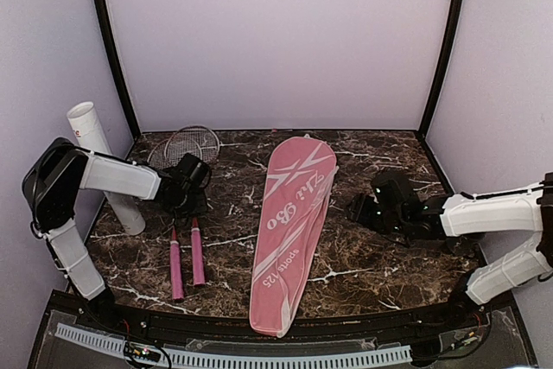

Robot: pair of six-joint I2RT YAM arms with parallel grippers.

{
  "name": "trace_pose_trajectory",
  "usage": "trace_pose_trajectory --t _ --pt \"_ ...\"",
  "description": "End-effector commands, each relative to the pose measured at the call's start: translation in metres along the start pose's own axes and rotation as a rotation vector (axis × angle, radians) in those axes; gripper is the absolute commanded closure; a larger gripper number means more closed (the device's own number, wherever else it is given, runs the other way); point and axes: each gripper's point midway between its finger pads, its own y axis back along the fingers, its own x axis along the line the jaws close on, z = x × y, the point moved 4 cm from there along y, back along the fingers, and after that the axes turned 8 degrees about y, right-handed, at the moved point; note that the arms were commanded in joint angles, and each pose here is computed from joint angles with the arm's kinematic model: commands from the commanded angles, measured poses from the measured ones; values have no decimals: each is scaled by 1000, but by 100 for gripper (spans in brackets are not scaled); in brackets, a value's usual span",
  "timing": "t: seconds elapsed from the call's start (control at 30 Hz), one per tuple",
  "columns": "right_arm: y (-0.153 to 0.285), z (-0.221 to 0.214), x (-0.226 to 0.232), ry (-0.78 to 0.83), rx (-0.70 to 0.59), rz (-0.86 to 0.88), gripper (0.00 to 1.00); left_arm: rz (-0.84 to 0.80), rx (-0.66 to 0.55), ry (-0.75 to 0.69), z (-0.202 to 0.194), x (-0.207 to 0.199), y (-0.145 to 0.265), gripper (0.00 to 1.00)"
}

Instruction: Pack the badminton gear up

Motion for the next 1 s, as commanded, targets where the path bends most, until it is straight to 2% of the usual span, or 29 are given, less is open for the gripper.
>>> trace_pose_trajectory --t 0.0,0.17,0.5,0.77,0.97 --pt "12 24 18 -21 -58 61 34 -75 -78 -58 12 -26 43 100" --pt "23 36 38 -1 -72 161 34 -188 -119 -63 -2 -54 84 100" --pt "52 35 116 120 -88 455 31 -469 -173 105 -11 -96 152 100" --pt "69 -18 198 258 39 736 28 -594 -219 185 -10 -125 180 100" --pt "60 -55 227 340 138 819 27 -637 -235 199 -10 -131 189 100"
